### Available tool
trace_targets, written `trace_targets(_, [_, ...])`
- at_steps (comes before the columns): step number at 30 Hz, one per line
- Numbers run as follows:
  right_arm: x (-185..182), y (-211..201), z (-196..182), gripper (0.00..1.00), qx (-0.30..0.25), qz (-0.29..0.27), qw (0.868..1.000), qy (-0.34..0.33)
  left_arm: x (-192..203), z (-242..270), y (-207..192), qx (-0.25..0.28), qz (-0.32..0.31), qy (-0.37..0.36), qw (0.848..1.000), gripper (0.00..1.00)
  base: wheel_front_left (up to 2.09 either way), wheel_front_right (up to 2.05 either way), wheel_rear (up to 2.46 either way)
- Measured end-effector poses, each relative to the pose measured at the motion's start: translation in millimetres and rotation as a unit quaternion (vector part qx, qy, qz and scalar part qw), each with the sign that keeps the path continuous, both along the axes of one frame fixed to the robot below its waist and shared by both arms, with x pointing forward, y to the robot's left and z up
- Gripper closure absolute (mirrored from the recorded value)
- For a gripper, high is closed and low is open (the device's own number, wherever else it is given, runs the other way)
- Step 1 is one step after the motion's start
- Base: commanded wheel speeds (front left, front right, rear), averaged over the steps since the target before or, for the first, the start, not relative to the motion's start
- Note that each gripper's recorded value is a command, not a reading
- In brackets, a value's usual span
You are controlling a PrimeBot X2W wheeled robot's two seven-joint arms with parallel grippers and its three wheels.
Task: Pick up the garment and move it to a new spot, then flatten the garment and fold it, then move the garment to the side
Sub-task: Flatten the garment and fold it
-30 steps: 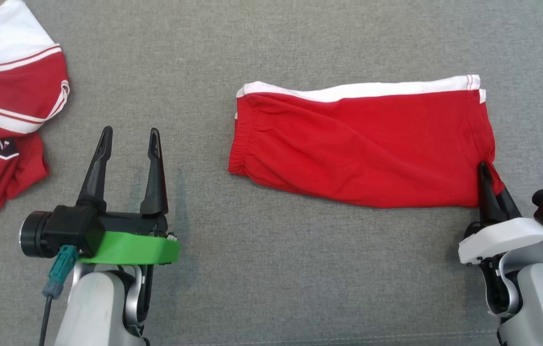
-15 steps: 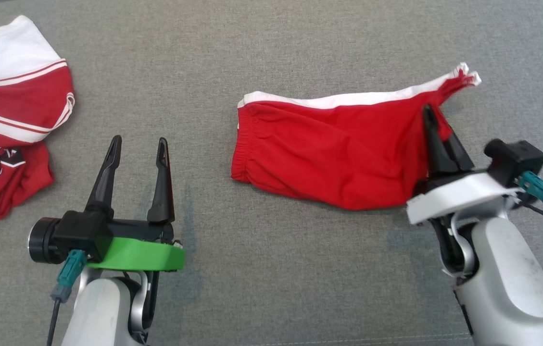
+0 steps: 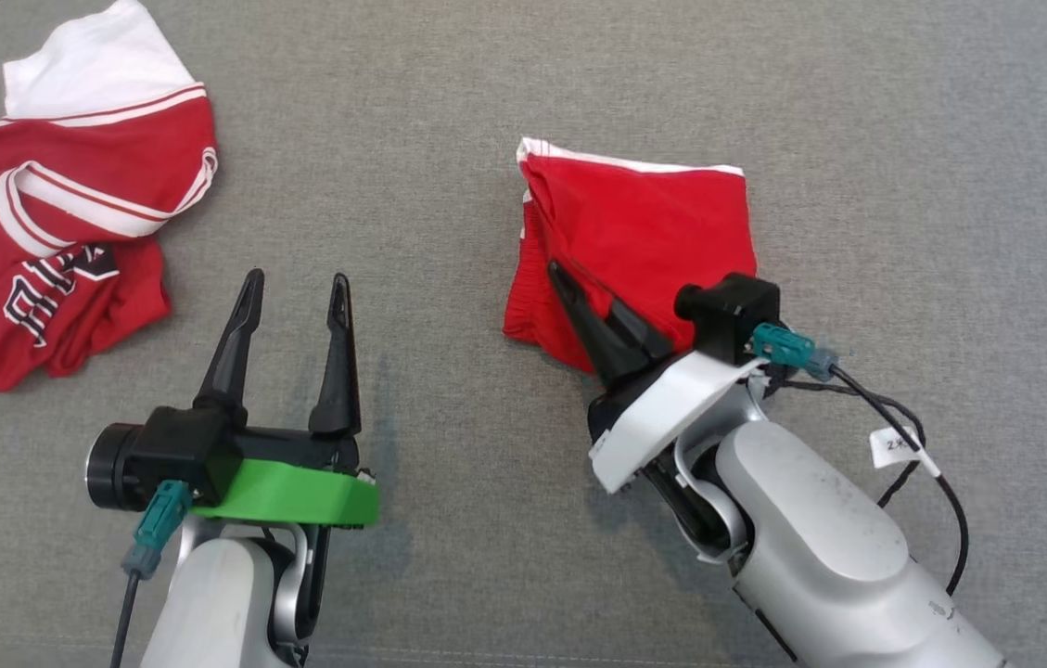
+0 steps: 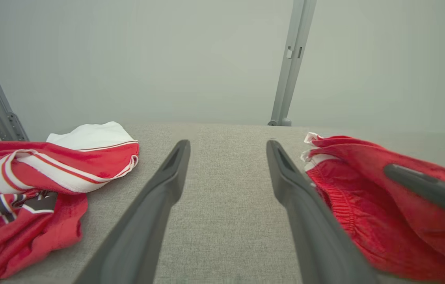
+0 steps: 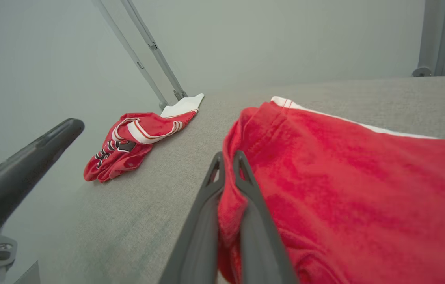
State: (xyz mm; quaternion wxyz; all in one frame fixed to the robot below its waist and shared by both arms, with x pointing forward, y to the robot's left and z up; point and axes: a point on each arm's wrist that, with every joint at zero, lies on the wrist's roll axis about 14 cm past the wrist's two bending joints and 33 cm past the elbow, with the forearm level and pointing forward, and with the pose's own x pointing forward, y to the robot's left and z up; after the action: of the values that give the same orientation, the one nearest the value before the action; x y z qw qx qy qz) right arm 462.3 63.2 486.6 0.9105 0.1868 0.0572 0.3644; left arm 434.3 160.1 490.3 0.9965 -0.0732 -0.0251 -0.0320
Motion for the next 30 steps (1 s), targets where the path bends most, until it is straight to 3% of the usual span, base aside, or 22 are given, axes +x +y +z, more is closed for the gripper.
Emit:
trace_targets(3, [-9.7, 13.4, -19.9, 1.00, -0.003, 0.023, 0.999, 0.030, -2.5, -2.9, 5.5, -0.001, 0.009, 0.005, 1.000, 0.00, 0.00, 0.00, 0.00])
trace_targets(4, [-9.9, 15.4, -23.4, 0.88, -0.004, 0.025, 0.999, 0.033, -2.7, -4.3, 6.7, -0.001, 0.011, 0.007, 1.000, 0.00, 0.00, 0.00, 0.00])
trace_targets(5, [-8.9, 16.9, -24.8, 0.56, -0.003, 0.027, 0.999, 0.033, -2.4, -5.7, 7.6, 0.000, 0.012, 0.009, 1.000, 0.00, 0.00, 0.00, 0.00])
trace_targets(6, [-8.0, 18.3, -25.6, 0.00, -0.004, 0.029, 0.999, 0.031, -1.9, -7.0, 8.2, 0.000, 0.014, 0.011, 1.000, 0.00, 0.00, 0.00, 0.00])
trace_targets(11, [-7.6, 22.4, -15.5, 0.00, 0.001, 0.036, 0.999, 0.002, 0.4, -10.7, 7.1, -0.002, 0.014, 0.014, 1.000, 0.00, 0.00, 0.00, 0.00])
trace_targets(16, [-3.1, 17.1, 19.7, 0.00, 0.017, 0.025, 0.998, -0.058, 4.2, -7.7, 3.7, -0.004, 0.011, 0.009, 1.000, 0.00, 0.00, 0.00, 0.00])
trace_targets(23, [14.5, -54.0, 54.9, 0.00, 0.010, -0.088, 0.987, -0.131, 5.5, 5.3, 6.7, 0.000, 0.014, -0.011, 1.000, 0.00, 0.00, 0.00, 0.00])
trace_targets(30, [16.8, -155.8, 52.8, 0.00, -0.040, -0.226, 0.963, -0.143, 1.3, 14.9, 12.0, 0.007, 0.019, -0.023, 1.000, 0.00, 0.00, 0.00, 0.00])
